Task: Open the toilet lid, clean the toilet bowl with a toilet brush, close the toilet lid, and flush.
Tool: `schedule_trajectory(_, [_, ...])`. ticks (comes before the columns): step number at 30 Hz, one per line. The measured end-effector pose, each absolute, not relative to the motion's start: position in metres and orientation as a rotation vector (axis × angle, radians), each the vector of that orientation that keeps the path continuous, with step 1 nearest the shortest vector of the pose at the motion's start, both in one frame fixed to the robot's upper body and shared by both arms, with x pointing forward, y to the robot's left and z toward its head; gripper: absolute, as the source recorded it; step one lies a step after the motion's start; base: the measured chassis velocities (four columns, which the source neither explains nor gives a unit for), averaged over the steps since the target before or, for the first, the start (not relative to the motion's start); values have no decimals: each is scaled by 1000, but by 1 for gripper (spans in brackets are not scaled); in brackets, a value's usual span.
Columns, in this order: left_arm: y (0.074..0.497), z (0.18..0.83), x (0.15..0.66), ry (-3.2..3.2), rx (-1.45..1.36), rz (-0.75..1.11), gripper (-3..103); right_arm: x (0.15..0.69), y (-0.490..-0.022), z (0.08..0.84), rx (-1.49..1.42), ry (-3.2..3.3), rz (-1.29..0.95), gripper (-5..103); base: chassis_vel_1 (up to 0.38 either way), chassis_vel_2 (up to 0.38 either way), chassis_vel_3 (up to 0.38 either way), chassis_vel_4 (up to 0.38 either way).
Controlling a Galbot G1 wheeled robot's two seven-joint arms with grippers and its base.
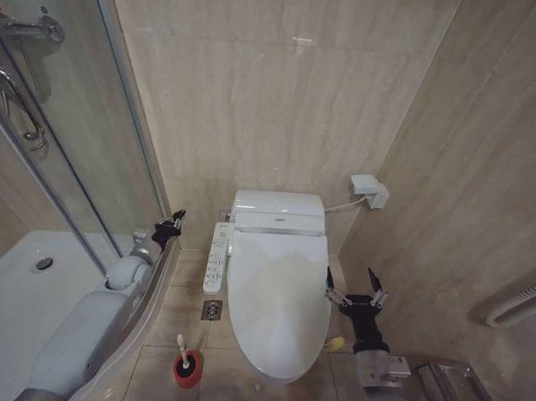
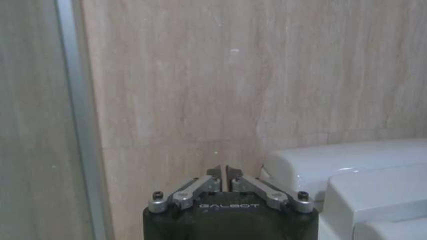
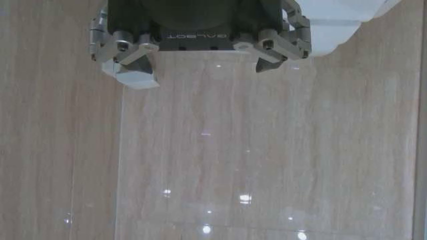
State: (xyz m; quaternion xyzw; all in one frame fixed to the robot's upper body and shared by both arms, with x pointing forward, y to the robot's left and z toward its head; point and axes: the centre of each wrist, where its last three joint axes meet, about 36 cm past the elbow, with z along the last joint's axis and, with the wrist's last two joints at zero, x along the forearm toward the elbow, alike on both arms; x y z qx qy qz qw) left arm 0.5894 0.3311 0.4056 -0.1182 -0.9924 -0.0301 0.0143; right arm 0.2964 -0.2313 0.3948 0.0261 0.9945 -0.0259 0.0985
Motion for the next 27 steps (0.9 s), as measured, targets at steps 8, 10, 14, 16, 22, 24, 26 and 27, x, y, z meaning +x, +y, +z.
schedule_trajectory(8, [320,396,608,-3069,-411,-110,0,296,-231,395,78,2942,-77,100,0,0,0,0])
schedule_trajectory(10, [319,391,614,-3059,-419,-123,0,296,-231,395,78,2942,-77,100,0,0,0,0])
schedule_trajectory(14, [322,385,619,-3052,-419,-133,0,296,-231,395,78,2942,-77,100,0,0,0,0])
schedule_trajectory(16, [324,383,619,-3052,-422,-134,0,296,-231,395,78,2942,-77,100,0,0,0,0])
schedule_trajectory(22, [330,378,617,-3048,-450,-140,0,296,-231,395,78,2942,-77,100,0,0,0,0])
schedule_trajectory(24, [334,376,616,-3051,-471,-153,0,296,-231,395,78,2942,-77,100,0,0,0,0])
schedule_trajectory(26, [337,375,616,-3051,-486,-165,0,296,-231,395,78,2942,-77,100,0,0,0,0])
schedule_trajectory(27, [338,374,616,-3053,-496,-168,0,296,-231,395,78,2942,-77,100,0,0,0,0])
